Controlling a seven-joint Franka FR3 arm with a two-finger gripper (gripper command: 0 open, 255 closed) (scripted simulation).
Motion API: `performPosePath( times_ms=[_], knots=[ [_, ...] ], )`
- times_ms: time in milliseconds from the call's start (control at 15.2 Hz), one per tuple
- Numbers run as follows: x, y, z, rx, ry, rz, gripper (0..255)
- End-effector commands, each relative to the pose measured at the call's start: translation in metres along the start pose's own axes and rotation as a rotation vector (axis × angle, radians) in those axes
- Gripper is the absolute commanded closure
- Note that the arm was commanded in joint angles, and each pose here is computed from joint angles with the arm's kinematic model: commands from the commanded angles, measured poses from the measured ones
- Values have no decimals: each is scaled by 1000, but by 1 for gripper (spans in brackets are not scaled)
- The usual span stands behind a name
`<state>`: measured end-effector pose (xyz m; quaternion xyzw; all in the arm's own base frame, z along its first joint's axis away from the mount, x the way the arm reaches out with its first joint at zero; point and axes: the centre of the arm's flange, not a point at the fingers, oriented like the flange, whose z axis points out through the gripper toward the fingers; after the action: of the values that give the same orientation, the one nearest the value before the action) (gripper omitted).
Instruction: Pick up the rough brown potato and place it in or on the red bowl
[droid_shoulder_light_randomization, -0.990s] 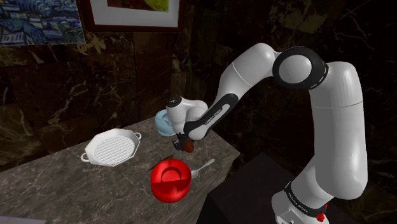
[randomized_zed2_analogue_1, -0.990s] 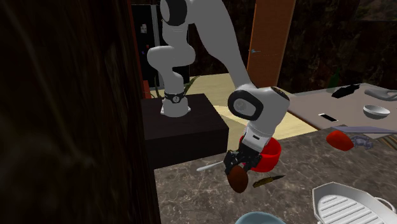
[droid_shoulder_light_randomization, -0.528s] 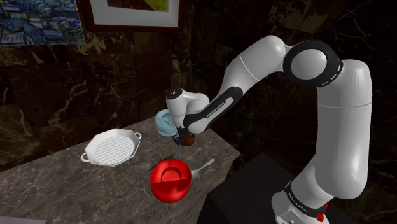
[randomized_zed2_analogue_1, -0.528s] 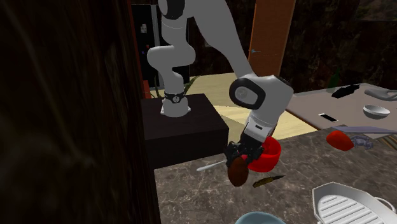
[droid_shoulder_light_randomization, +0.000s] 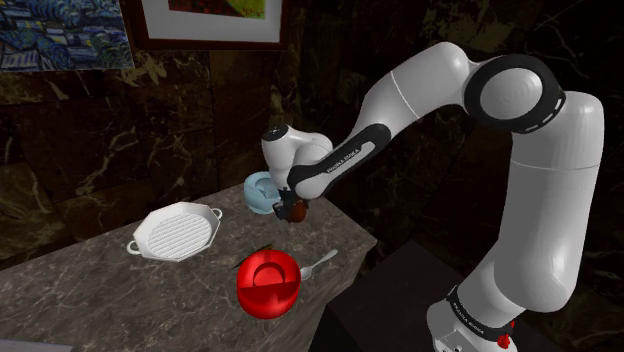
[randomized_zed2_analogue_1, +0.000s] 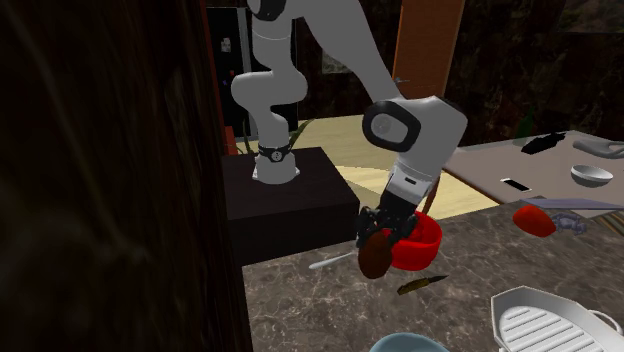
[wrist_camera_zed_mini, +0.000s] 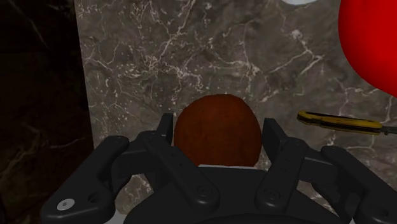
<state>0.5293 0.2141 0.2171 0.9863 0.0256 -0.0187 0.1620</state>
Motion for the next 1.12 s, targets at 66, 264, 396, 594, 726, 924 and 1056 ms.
performPosePath(
  times_ms=[66, 264, 396, 594, 726, 924, 1056],
  knots=[
    [0, 6, -15, 0, 0, 0, 255],
    [-1, 11, -30, 0, 0, 0, 255],
    [-2, 14, -40, 0, 0, 0, 255],
    [-10, 7, -51, 0, 0, 0, 255],
    [-25, -14, -58, 0, 0, 0, 255],
    [-48, -44, -68, 0, 0, 0, 255],
    [-63, -65, -75, 0, 0, 0, 255]
  ],
)
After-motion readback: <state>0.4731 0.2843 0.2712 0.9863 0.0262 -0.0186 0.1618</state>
